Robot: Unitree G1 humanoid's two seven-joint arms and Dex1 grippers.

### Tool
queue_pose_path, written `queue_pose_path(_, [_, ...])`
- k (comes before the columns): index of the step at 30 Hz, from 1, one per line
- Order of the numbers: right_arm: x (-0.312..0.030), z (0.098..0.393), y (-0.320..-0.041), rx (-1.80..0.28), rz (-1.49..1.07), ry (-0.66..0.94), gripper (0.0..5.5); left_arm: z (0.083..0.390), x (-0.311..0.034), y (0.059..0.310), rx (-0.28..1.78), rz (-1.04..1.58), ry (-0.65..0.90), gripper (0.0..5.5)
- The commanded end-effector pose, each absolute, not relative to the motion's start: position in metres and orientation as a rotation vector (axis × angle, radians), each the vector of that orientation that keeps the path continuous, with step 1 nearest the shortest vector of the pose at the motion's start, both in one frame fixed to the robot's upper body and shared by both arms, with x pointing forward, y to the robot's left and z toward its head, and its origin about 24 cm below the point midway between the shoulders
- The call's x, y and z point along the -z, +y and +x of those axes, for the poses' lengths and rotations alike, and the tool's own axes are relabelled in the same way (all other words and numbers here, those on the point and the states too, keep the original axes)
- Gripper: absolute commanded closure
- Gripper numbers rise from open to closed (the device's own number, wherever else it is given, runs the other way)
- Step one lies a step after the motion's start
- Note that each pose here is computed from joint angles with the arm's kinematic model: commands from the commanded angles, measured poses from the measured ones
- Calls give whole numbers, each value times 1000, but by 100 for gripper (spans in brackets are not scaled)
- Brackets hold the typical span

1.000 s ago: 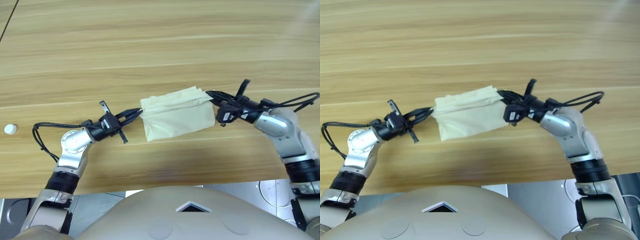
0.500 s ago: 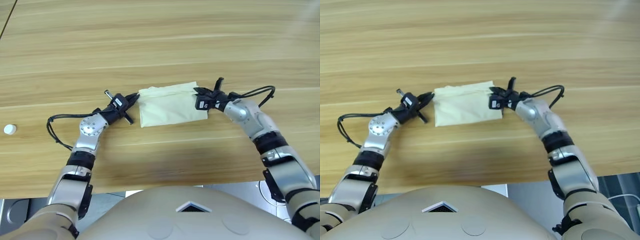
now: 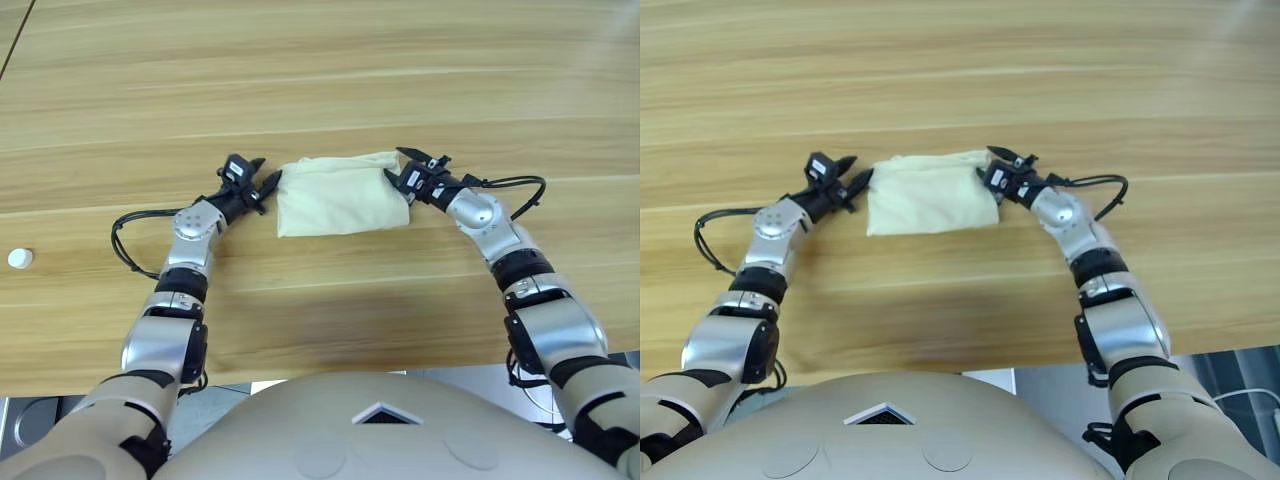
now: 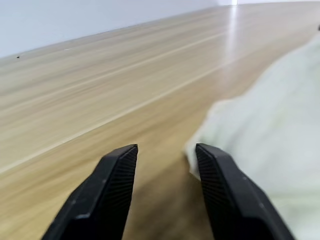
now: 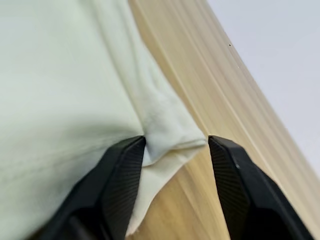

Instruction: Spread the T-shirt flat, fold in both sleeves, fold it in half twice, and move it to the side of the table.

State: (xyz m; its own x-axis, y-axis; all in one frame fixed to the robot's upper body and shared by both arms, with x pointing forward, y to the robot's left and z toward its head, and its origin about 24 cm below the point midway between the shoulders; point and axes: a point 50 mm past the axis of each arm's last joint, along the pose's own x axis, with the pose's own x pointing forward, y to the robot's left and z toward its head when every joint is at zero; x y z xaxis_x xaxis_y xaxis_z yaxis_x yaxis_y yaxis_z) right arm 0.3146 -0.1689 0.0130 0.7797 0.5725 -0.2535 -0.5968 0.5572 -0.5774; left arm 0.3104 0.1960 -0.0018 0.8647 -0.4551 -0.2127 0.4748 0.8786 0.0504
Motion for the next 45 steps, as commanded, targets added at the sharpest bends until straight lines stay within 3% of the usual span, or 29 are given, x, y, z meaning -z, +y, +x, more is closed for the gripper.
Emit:
queue_pose_path(1, [-13,326,-164,-655,-502,112,246,343,-26,205,302,-139,152,269])
queue_pose_path(5, [-9,333,-158,-606,-358,172,176,365,-50,206,224,-508,126,241])
queue_pose_path(7, [-17,340,-162,-540,-298,138,148,371,-59,221,68,-547,80,241])
queue_pose_path(9, [-32,345,-170,-484,-244,55,111,369,-77,223,123,-418,-94,241])
queue_pose_path(11, [-53,346,-175,-490,-188,-89,78,351,-87,202,372,-146,-278,241])
queue_pose_path(13, [-67,340,-169,-565,-176,-200,47,324,-77,181,592,162,-341,241])
queue_pose_path(15, [-74,334,-158,-643,-210,-264,15,299,-57,168,780,454,-317,241])
queue_pose_path(19, [-73,328,-128,-766,-355,-273,11,274,-24,163,976,819,-206,241])
queue_pose_path(23, [-55,322,-95,-902,-600,-228,11,272,-24,166,952,817,-236,241])
queue_pose_path(29, [-35,317,-64,-1054,-860,-199,11,282,-29,196,793,867,-181,241])
queue_pose_path(38, [-24,341,-60,-837,-1004,-71,11,250,7,176,1043,919,-75,241])
queue_pose_path(45, [-2,339,-91,-744,-1036,88,11,250,17,178,1037,983,-20,241])
